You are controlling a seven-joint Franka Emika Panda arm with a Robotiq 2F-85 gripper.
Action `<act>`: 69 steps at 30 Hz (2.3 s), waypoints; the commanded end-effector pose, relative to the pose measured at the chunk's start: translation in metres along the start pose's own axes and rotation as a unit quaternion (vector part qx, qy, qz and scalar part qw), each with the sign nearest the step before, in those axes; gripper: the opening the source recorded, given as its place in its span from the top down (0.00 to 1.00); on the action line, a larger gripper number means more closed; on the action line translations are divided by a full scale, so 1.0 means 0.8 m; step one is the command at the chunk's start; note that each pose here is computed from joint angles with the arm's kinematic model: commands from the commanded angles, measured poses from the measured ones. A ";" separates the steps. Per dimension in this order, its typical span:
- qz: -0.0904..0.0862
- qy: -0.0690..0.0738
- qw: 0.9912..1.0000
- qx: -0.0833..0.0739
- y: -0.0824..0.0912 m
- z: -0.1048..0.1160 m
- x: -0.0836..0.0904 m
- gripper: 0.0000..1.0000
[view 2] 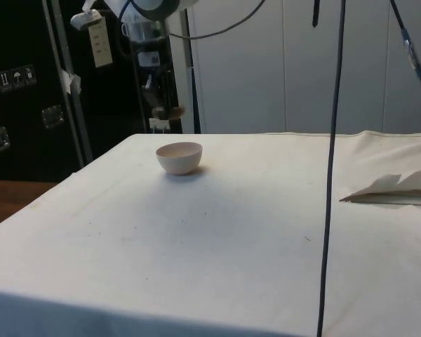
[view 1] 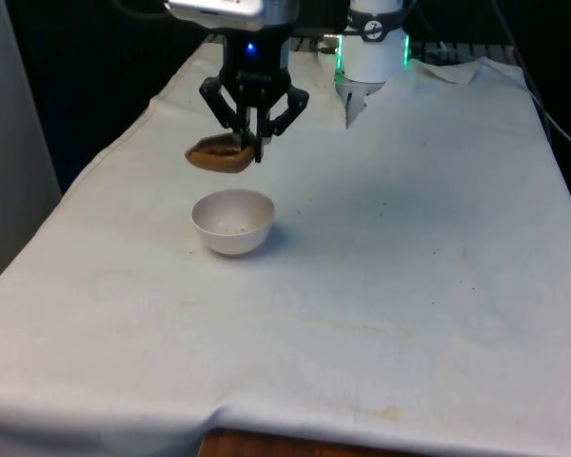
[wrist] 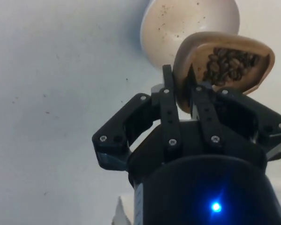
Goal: Pour the coffee beans from the cup into the bowl.
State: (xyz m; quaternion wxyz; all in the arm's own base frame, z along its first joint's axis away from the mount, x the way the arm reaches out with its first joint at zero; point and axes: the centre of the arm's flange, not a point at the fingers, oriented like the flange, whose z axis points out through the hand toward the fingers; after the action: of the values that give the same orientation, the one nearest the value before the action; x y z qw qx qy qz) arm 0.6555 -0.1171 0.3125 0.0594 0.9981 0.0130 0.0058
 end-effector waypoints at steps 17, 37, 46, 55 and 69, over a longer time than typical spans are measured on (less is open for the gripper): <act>0.005 0.014 0.998 0.066 0.028 0.008 -0.002 0.97; 0.010 0.025 0.990 0.138 0.058 0.019 -0.016 0.97; 0.011 0.027 0.985 0.169 0.069 0.024 -0.022 0.97; 0.015 0.034 0.979 0.200 0.072 0.031 -0.024 0.97; 0.020 0.043 0.967 0.249 0.081 0.043 -0.029 0.97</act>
State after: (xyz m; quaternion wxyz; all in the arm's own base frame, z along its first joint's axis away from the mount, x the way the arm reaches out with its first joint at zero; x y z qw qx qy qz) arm 0.6339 -0.1858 0.2856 -0.1869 0.9812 -0.0041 0.0476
